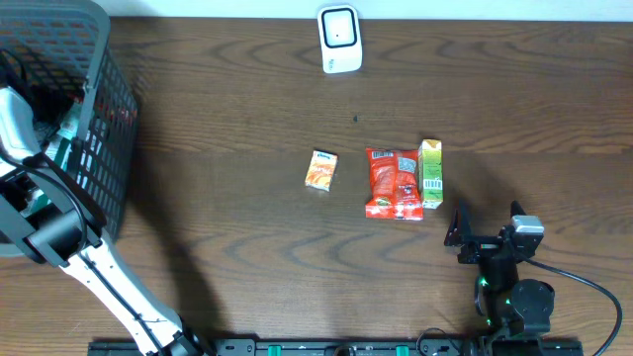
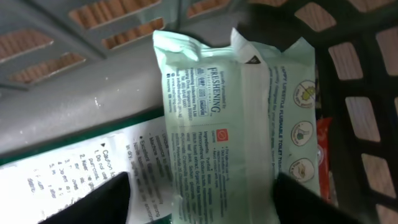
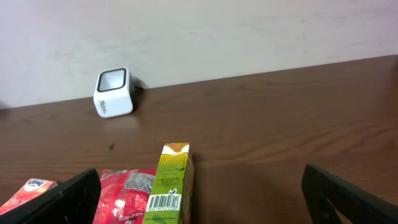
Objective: Scan the item barcode
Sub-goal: 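Grasp the mint-green wipes pack in the basket with the left gripper, then lift the wipes pack out and carry it beside the Kleenex pack, then lower the wipes pack onto the table left of the Kleenex and release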
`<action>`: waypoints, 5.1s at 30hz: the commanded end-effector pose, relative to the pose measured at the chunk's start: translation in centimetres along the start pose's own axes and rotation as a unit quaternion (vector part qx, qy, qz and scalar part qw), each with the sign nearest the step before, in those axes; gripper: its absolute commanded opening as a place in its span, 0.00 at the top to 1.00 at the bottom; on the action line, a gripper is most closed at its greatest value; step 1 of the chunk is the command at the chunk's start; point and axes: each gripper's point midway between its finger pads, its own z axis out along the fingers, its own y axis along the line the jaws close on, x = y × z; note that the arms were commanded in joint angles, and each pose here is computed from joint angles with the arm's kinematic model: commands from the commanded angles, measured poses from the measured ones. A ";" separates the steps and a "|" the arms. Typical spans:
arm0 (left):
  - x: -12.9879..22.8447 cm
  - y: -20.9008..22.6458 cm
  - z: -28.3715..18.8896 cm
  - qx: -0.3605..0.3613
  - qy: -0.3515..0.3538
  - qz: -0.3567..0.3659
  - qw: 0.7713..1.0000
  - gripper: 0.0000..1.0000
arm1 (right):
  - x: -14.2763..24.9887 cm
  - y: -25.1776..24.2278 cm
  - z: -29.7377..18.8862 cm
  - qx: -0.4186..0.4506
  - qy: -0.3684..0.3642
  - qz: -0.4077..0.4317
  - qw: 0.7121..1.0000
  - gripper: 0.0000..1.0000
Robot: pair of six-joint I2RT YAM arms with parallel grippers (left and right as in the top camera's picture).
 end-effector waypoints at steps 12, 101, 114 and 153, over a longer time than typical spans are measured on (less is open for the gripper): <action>3.6 1.4 4.0 -0.024 0.058 0.000 0.998 0.49 | 0.1 0.0 0.0 0.000 0.000 -0.006 1.000 0.01; 48.4 -11.4 -11.1 0.058 0.149 0.608 0.777 0.89 | 0.0 0.0 0.0 0.000 0.000 -0.006 1.000 0.01; 53.2 -11.0 -12.9 0.053 0.158 0.551 0.817 0.89 | 0.0 0.0 0.0 0.000 0.000 -0.006 1.000 0.01; 53.0 -12.3 -19.0 0.161 0.244 0.521 0.802 0.93 | 0.0 0.0 0.0 0.000 0.000 -0.006 1.000 0.01</action>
